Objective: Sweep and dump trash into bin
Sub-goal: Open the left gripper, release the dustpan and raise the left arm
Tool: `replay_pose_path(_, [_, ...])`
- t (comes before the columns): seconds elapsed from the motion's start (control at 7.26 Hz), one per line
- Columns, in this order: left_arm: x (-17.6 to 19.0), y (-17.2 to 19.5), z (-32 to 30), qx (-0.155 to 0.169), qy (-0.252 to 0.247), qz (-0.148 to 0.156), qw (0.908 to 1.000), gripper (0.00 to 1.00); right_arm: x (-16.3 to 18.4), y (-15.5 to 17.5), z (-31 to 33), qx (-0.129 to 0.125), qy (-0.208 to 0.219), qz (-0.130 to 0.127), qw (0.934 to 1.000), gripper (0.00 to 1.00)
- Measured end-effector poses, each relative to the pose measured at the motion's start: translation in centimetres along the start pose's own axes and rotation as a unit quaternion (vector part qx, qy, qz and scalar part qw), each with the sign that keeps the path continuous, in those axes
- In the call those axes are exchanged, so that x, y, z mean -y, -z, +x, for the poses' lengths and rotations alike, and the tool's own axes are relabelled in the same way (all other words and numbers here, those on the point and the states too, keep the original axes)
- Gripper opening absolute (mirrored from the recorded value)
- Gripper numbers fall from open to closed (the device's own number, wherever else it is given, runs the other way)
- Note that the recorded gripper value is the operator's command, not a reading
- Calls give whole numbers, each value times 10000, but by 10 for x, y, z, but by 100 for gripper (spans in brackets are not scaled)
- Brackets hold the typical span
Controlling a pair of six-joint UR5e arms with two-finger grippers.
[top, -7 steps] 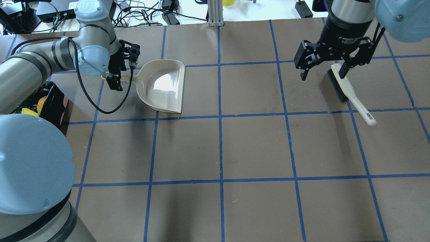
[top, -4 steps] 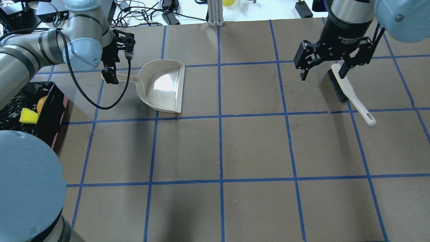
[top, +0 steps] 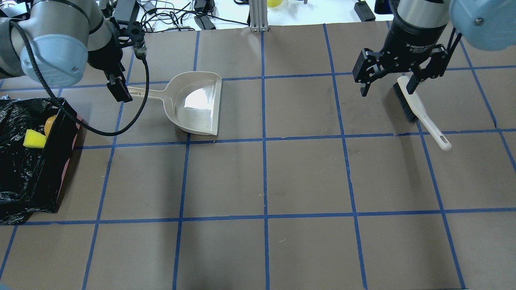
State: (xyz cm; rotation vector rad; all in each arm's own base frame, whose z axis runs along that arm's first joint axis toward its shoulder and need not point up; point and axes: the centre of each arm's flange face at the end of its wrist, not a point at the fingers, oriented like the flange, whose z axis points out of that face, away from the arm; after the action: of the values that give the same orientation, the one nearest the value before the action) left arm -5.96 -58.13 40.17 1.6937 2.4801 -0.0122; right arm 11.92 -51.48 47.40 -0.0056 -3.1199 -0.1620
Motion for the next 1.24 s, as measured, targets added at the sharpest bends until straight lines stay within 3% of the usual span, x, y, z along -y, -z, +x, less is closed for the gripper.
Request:
replay_pose_path(0.28, [-9, 27, 33, 118, 284, 172, 9994, 100, 0, 0, 0, 3, -5, 2, 10000, 100])
replay_pose_path(0.55, [-11, 39, 51, 128, 1000, 387, 9942, 100, 0, 0, 0, 1, -3, -1, 10000, 100])
replay_pose_path(0.83, [-16, 56, 62, 113, 2201, 472, 9743, 100, 0, -1, 0, 0, -6, -3, 10000, 100])
replay_pose_path(0.96, [-18, 65, 67, 38, 3011, 459, 9525, 100, 0, 0, 0, 0, -5, -2, 10000, 100])
replay_pose_path(1.1, [-19, 77, 68, -92, 3880, 391, 9208, 100, 0, 0, 0, 0, -3, 0, 10000, 100])
replay_pose_path(1.24, [-17, 92, 66, -254, 4679, 275, 8830, 100, 0, 0, 0, 0, -3, -1, 10000, 100])
